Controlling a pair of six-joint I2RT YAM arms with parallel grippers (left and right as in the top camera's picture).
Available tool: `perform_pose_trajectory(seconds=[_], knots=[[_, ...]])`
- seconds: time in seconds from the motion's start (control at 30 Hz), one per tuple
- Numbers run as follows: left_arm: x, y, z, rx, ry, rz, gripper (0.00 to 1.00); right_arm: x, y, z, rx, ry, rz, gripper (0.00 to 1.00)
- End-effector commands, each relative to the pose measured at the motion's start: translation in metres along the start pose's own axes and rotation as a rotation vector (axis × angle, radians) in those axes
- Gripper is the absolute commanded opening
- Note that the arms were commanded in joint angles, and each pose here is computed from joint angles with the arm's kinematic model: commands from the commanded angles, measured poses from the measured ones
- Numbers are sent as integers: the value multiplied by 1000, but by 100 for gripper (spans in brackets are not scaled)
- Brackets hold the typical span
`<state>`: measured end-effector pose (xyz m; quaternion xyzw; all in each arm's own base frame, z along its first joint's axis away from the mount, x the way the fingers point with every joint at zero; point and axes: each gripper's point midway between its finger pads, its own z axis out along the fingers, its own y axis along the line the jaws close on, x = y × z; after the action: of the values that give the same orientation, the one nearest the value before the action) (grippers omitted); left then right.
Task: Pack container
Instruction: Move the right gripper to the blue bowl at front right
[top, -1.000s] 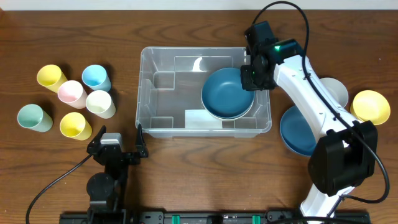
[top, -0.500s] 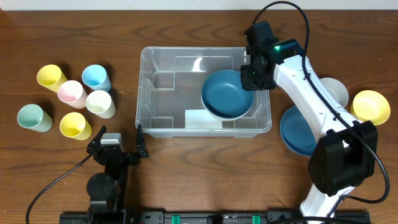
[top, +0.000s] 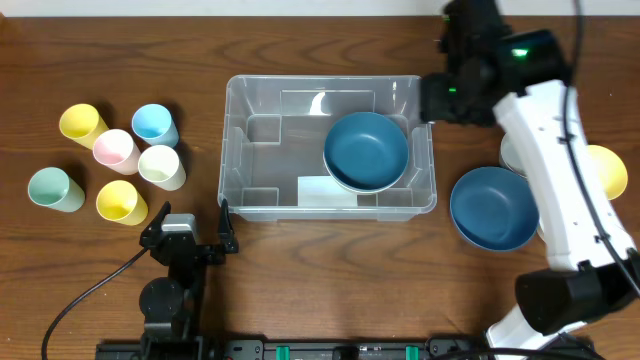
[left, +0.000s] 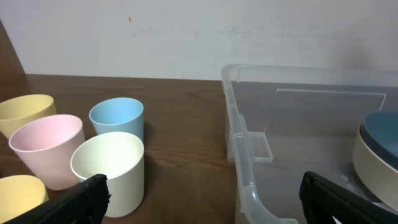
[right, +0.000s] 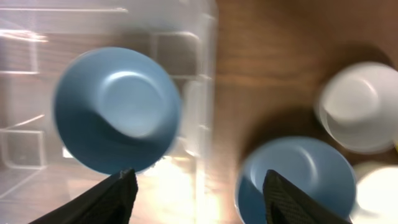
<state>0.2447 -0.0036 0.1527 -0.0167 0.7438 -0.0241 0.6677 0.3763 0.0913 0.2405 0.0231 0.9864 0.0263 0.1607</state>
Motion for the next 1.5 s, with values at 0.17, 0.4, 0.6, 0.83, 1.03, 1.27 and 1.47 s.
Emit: perform_pose_trajectory(seconds=[0.17, 0.4, 0.6, 0.83, 1.03, 1.27, 1.47], knots=[[16, 2, 1, -10, 46, 15, 98, 28, -82, -7, 114, 136, 214, 70], [16, 2, 1, -10, 46, 15, 98, 67, -124, 11, 129, 181, 345, 70], [16, 2, 1, -10, 46, 15, 98, 106, -132, 43, 55, 179, 429, 70], [16, 2, 1, -10, 46, 15, 98, 141, -138, 66, 72, 217, 490, 68], [16, 2, 1, -10, 46, 15, 98, 161, -141, 94, 90, 210, 626, 64], [16, 2, 1, -10, 46, 15, 98, 172, -153, 117, 140, 178, 722, 58], [16, 2, 1, -10, 46, 15, 98, 174, -159, 119, 171, 169, 719, 53]])
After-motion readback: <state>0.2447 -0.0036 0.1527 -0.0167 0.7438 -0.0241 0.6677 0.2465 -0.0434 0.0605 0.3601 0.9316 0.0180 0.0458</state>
